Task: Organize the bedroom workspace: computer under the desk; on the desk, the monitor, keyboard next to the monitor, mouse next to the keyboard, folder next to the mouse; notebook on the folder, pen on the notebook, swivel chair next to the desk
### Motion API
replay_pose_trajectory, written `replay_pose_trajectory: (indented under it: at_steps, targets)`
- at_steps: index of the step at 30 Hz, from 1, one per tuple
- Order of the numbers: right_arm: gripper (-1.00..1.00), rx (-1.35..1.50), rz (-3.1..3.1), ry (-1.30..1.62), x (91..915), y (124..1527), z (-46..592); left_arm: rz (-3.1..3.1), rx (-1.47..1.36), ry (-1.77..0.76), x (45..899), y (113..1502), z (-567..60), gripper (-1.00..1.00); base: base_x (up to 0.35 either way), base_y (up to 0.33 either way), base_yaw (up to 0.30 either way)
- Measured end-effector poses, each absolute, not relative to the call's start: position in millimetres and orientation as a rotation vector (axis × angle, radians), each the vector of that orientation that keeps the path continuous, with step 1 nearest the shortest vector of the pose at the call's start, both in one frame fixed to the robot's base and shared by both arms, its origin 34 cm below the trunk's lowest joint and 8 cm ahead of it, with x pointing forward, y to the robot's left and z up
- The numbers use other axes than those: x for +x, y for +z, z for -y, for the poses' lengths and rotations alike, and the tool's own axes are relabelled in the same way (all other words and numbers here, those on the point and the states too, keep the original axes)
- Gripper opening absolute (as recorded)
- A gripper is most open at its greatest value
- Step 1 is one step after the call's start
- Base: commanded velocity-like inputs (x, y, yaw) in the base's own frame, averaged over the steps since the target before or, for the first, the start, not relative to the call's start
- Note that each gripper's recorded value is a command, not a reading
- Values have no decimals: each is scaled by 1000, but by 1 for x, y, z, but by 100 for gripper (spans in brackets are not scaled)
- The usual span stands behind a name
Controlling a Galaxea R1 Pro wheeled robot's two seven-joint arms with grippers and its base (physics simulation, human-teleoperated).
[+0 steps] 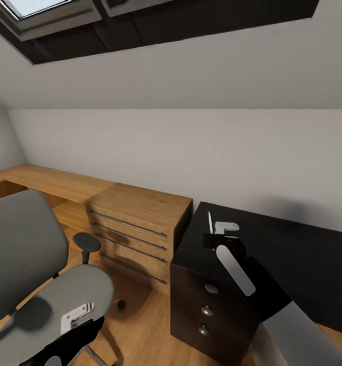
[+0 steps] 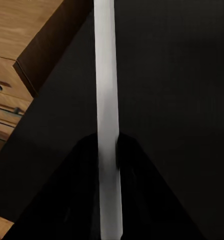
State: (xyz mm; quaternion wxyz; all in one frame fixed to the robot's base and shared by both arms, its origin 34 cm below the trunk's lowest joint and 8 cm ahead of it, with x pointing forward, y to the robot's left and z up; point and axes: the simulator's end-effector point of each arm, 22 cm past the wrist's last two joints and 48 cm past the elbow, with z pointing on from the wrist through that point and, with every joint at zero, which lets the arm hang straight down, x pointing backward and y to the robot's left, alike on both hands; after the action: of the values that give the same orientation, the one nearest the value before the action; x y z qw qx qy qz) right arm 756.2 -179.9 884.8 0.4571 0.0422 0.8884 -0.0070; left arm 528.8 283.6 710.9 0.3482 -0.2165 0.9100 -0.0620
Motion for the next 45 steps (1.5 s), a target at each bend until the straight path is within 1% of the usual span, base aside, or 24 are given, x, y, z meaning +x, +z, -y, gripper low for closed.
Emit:
replay_pose_trajectory:
  at_steps: [2, 11, 24, 32, 36, 37, 39, 41, 45]
  targets:
    - [-100, 107, -2184, -15, 756, 890, 180, -2359, -561, -161, 529, 714, -284, 100, -320, 0, 0]
    - [-100, 107, -2166, -3, 756, 913, 177, -2360, -563, -164, 529, 730, -283, 100, -28, 0, 0]
    - [-100, 119, -2160, 5, 757, 938, 179, -2413, -579, -156, 518, 729, -283, 100, 0, 0, -281]
    - [-100, 111, -2121, 37, 757, 967, 171, -2618, -641, -95, 460, 657, -285, 100, 0, 0, -228]
    - [-100, 113, -2120, 36, 756, 974, 170, -2636, -670, -72, 448, 645, -288, 100, 0, 0, -140]
    - [-100, 120, -2116, 31, 756, 976, 173, -2677, -680, -48, 428, 624, -285, 100, 0, 0, -191]
    - [-100, 128, -2116, 32, 757, 978, 176, -2692, -670, -47, 423, 621, -281, 100, 0, 0, -241]
    - [-100, 194, -2117, 33, 758, 978, 194, -2722, -651, -44, 414, 611, -275, 100, 0, 0, -277]
    - [-100, 321, -2112, 37, 760, 978, 229, -2680, -682, -2, 410, 602, -283, 100, 0, 0, -276]
